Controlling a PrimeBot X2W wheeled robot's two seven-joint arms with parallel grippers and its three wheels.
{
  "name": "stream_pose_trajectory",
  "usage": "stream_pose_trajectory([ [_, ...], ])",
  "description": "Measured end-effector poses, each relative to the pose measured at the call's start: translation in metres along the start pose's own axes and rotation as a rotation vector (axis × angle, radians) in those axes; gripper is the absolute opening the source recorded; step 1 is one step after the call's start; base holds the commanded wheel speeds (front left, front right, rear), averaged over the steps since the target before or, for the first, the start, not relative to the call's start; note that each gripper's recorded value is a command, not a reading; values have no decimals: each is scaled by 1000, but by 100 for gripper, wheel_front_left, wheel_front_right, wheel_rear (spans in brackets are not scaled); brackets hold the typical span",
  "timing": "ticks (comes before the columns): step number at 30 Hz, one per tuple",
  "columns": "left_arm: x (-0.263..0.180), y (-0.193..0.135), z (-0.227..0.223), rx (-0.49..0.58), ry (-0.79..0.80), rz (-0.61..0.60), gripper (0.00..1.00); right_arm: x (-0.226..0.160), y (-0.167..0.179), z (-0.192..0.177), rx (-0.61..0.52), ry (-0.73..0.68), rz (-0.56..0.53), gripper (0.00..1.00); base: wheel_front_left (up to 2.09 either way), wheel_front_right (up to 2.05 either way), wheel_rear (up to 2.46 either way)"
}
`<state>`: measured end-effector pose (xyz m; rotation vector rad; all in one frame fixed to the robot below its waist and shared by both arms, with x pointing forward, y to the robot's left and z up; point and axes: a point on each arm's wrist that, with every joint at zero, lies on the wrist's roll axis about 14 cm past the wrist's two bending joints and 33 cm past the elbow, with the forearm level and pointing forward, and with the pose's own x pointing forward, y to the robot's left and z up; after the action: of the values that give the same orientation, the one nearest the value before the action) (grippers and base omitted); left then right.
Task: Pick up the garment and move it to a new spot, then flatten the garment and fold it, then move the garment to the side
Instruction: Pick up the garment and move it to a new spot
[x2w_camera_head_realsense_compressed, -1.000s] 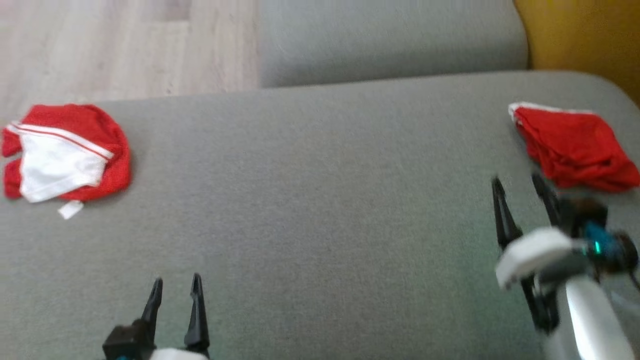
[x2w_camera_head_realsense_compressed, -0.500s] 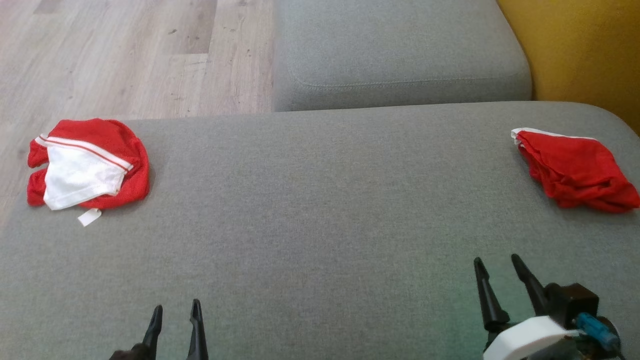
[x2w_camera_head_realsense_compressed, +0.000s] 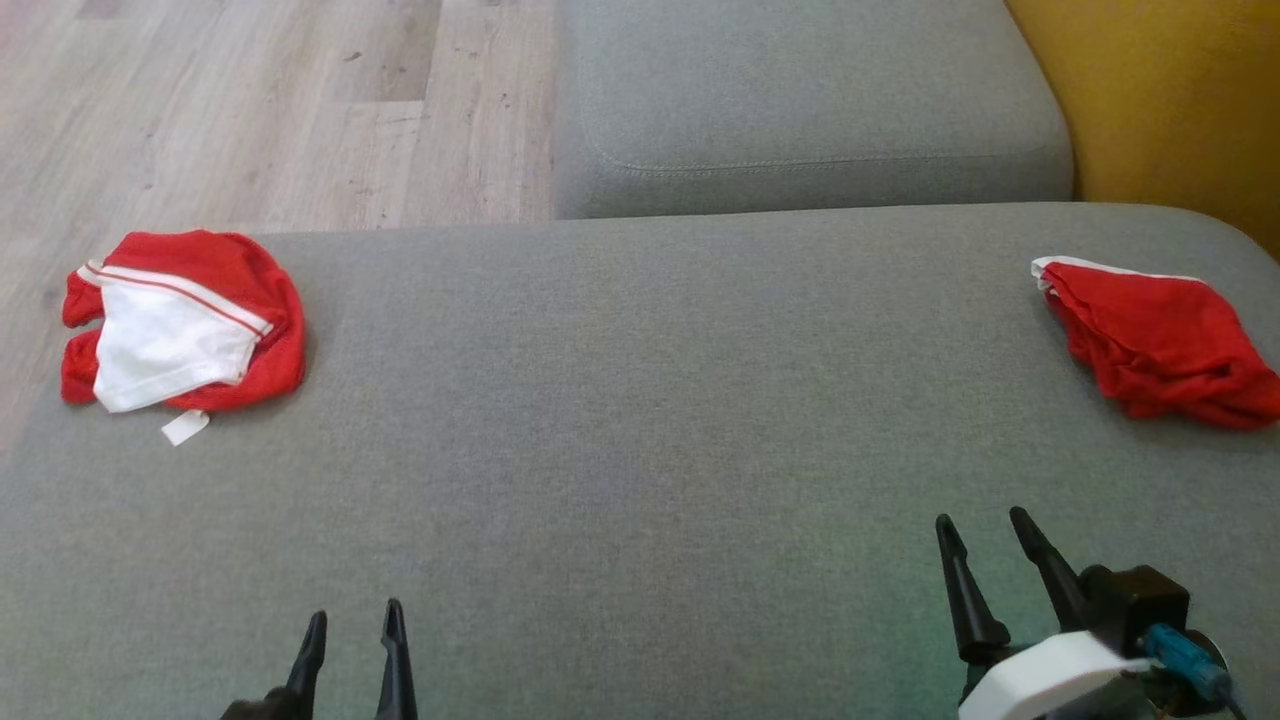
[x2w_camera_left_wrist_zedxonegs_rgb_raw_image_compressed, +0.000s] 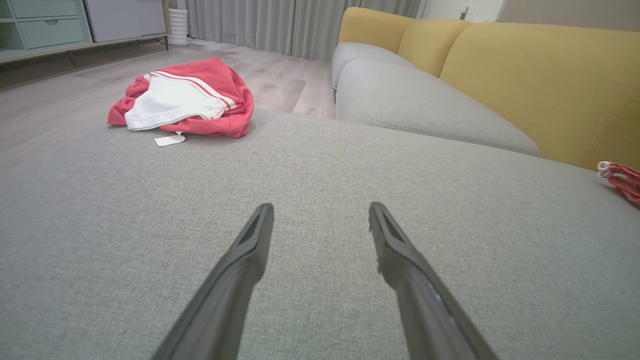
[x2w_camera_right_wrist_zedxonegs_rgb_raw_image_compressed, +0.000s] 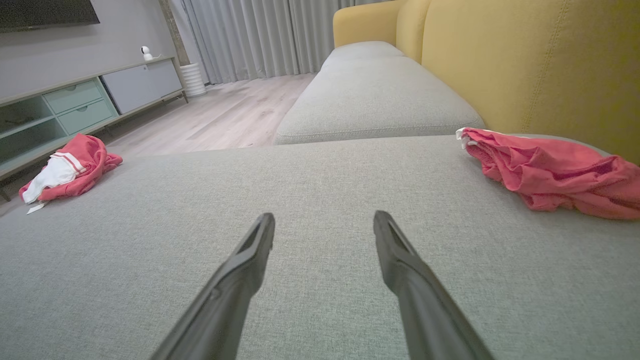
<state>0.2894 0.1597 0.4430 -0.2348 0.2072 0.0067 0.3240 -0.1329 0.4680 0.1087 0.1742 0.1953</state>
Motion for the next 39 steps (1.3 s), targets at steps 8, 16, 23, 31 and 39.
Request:
stream_pose_trajectory([
  [8, -7, 12, 2, -13, -15, 45, 100, 8, 11, 2, -17, 0, 42, 100, 0, 0, 0],
  [16, -32, 56, 16, -25, -78, 190, 100, 30, 55, -1, -44, 24, 191, 100, 0, 0, 0],
  [23, -80, 108, 25, -59, -142, 406, 100, 47, 128, -7, -80, 53, 422, 100, 0, 0, 0],
  [31, -106, 136, 28, -70, -172, 553, 100, 66, 181, -2, -88, 44, 574, 100, 0, 0, 0],
  [39, -114, 144, 32, -72, -189, 588, 100, 66, 184, -11, -89, 73, 588, 100, 0, 0, 0],
])
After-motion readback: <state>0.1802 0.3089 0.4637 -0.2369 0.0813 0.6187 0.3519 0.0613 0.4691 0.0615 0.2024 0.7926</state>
